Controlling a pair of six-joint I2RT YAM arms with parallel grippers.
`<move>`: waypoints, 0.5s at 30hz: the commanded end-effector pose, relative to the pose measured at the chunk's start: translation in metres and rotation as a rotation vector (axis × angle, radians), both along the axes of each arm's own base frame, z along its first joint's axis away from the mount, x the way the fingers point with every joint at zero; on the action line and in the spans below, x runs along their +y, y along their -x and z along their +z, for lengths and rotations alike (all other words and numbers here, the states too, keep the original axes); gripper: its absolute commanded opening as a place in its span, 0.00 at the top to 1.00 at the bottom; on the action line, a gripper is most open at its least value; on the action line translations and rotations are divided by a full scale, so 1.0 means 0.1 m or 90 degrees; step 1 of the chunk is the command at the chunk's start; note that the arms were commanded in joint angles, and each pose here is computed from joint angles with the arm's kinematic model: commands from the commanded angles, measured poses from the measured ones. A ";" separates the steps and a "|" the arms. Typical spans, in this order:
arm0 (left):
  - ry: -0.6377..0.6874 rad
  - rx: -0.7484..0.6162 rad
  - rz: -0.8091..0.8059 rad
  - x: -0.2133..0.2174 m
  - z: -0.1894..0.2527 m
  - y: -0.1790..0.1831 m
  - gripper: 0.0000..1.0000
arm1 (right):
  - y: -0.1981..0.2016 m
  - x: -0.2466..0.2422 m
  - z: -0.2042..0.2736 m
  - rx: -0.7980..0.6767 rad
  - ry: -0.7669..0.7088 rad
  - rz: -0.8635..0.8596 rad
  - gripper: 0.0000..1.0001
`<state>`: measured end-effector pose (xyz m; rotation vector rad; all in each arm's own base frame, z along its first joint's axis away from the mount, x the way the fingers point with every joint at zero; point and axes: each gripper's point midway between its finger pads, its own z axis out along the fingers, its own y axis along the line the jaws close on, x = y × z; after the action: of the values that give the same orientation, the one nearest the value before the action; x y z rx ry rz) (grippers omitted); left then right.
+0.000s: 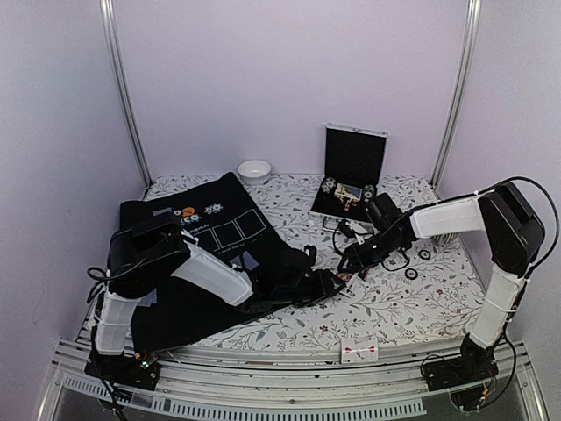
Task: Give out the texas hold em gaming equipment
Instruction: Pick up the poker card from the center of the board.
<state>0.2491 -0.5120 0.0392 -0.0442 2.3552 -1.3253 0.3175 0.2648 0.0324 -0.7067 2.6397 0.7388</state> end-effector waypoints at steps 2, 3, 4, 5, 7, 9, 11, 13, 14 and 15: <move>0.009 -0.027 -0.001 -0.12 -0.02 -0.05 0.53 | -0.02 0.00 0.12 0.002 -0.043 -0.033 0.62; 0.010 -0.028 -0.001 -0.12 -0.02 -0.06 0.56 | -0.03 -0.01 0.16 0.000 -0.052 -0.036 0.63; 0.009 -0.030 -0.002 -0.12 -0.03 -0.08 0.59 | -0.03 -0.01 0.17 0.000 -0.059 -0.038 0.63; 0.009 -0.031 -0.002 -0.12 -0.03 -0.09 0.63 | -0.02 0.00 0.19 0.001 -0.064 -0.038 0.63; 0.006 -0.036 0.005 -0.10 -0.03 -0.12 0.75 | -0.02 0.01 0.21 0.002 -0.073 -0.036 0.63; 0.003 -0.041 0.011 -0.08 -0.03 -0.15 0.86 | -0.02 0.02 0.25 -0.002 -0.078 -0.033 0.63; 0.000 -0.044 0.012 -0.06 -0.02 -0.16 0.94 | -0.03 0.02 0.31 -0.013 -0.081 -0.035 0.64; -0.001 -0.048 0.009 -0.04 0.00 -0.16 1.00 | -0.06 0.01 0.42 -0.031 -0.086 -0.040 0.64; -0.001 -0.052 0.005 -0.05 0.02 -0.15 1.00 | -0.07 0.00 0.49 -0.041 -0.091 -0.041 0.64; 0.002 -0.058 -0.001 -0.05 0.06 -0.15 1.00 | -0.09 -0.01 0.58 -0.053 -0.096 -0.044 0.64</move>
<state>0.2594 -0.5168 0.0347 -0.0210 2.3161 -1.3025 0.3194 0.2629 0.0532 -0.6022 2.5952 0.8340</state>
